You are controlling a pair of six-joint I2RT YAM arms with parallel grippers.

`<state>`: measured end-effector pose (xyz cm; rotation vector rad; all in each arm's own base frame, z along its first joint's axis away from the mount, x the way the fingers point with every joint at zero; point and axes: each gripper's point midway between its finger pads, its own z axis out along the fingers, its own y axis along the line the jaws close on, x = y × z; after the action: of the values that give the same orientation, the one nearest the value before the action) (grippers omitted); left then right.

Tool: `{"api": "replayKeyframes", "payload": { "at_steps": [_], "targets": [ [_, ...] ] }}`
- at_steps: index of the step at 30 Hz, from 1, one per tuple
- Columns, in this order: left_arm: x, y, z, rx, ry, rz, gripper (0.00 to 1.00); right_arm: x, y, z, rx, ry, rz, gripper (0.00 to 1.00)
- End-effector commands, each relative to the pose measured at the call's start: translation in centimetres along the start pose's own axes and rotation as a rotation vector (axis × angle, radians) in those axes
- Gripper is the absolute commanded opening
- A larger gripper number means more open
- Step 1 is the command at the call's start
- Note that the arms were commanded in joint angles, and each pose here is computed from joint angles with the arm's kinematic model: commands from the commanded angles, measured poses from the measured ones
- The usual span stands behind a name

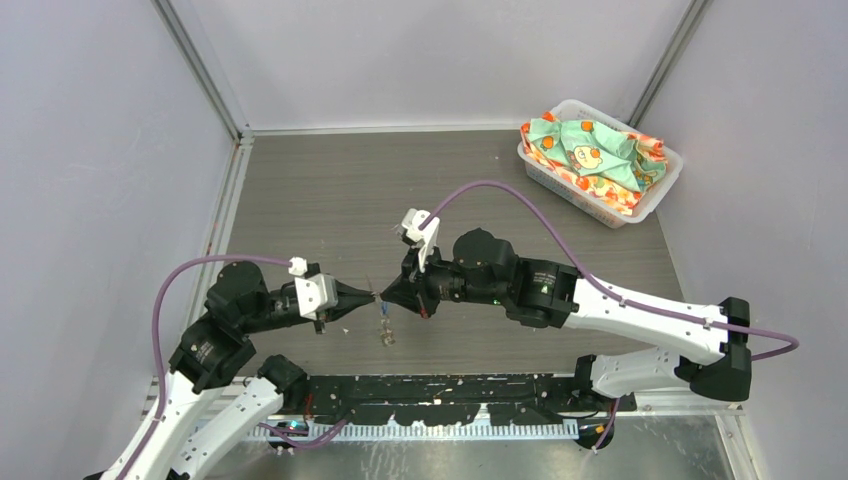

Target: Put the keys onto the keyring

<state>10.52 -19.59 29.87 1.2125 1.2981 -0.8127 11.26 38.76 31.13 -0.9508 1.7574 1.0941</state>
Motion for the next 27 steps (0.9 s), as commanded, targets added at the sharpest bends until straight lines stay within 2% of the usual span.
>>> {"api": "replayKeyframes", "payload": {
  "at_steps": [1,13,27],
  "targets": [
    [-1.3,-0.2,-0.2,0.015,-0.049,0.045,0.0,-2.7,0.1,-1.1,0.019,-0.111,0.021,0.01],
    [-2.2,-0.5,-0.3,0.021,-0.082,0.053,0.0,-2.2,-0.3,-1.4,0.034,-0.115,0.048,0.01],
    [-5.1,-0.2,-0.5,0.003,-0.187,0.037,0.0,-1.1,-1.2,-1.9,0.049,-0.122,0.091,0.01]
  ]
}}
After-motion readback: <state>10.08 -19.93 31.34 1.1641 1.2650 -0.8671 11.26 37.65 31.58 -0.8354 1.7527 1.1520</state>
